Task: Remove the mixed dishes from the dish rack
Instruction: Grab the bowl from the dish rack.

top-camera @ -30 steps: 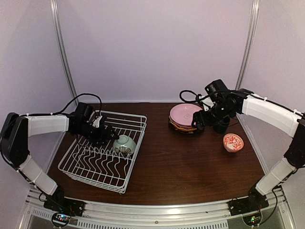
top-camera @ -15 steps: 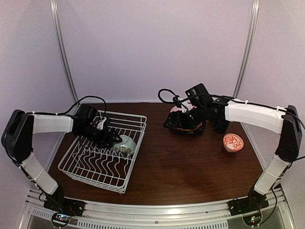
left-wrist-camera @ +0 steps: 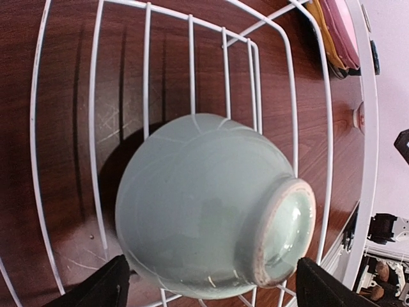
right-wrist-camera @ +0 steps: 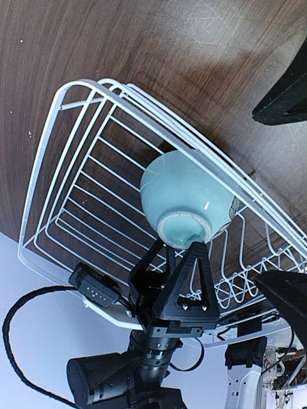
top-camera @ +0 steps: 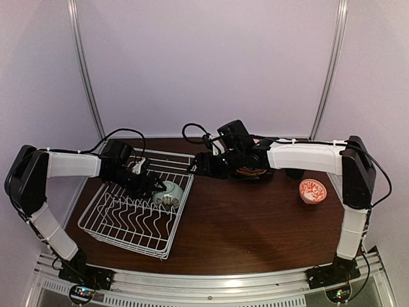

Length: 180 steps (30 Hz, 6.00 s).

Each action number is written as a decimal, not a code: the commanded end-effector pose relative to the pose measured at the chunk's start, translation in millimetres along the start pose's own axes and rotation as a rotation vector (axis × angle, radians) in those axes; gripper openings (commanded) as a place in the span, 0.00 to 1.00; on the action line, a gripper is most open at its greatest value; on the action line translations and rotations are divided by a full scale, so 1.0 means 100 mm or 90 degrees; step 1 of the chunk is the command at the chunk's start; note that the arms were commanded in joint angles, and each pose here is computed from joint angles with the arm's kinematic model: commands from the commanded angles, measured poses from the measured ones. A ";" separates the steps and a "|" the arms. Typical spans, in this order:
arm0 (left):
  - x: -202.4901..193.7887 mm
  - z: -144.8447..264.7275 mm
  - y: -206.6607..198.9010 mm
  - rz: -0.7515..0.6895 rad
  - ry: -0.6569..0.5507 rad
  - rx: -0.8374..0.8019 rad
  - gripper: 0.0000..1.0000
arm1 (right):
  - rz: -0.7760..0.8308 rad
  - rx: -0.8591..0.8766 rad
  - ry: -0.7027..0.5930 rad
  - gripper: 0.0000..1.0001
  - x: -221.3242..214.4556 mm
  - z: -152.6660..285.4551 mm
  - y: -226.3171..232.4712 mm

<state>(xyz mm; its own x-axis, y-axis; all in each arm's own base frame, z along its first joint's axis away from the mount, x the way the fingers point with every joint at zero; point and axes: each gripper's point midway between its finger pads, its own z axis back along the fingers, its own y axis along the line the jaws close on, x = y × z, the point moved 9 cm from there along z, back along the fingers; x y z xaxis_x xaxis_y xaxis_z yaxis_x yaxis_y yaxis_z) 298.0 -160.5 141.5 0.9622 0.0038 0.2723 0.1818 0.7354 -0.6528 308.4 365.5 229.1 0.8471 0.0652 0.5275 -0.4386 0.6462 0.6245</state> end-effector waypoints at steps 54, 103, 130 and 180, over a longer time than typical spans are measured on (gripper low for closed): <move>0.04 -0.17 0.10 0.045 0.020 0.009 0.88 | -0.098 0.058 0.053 0.63 -0.35 -0.67 -0.03; 0.06 -0.07 0.01 0.028 -0.003 -0.001 0.97 | -0.271 0.165 -0.039 1.00 -0.71 -0.80 -0.14; 0.04 -0.12 0.01 0.041 0.007 -0.044 0.97 | -0.289 0.206 -0.030 1.00 -0.68 -1.05 -0.14; 0.10 0.21 -0.43 -0.010 -0.061 -0.261 0.78 | -0.305 0.305 -0.040 0.90 -0.64 -1.04 -0.02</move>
<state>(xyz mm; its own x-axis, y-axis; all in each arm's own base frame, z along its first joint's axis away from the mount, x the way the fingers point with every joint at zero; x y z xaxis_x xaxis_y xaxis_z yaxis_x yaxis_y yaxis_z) 306.8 -155.2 155.7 0.9425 0.1820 0.2804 0.1146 0.6120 -0.7825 289.9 426.4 113.7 0.9713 -0.2188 0.0938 -0.0210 0.3136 0.9493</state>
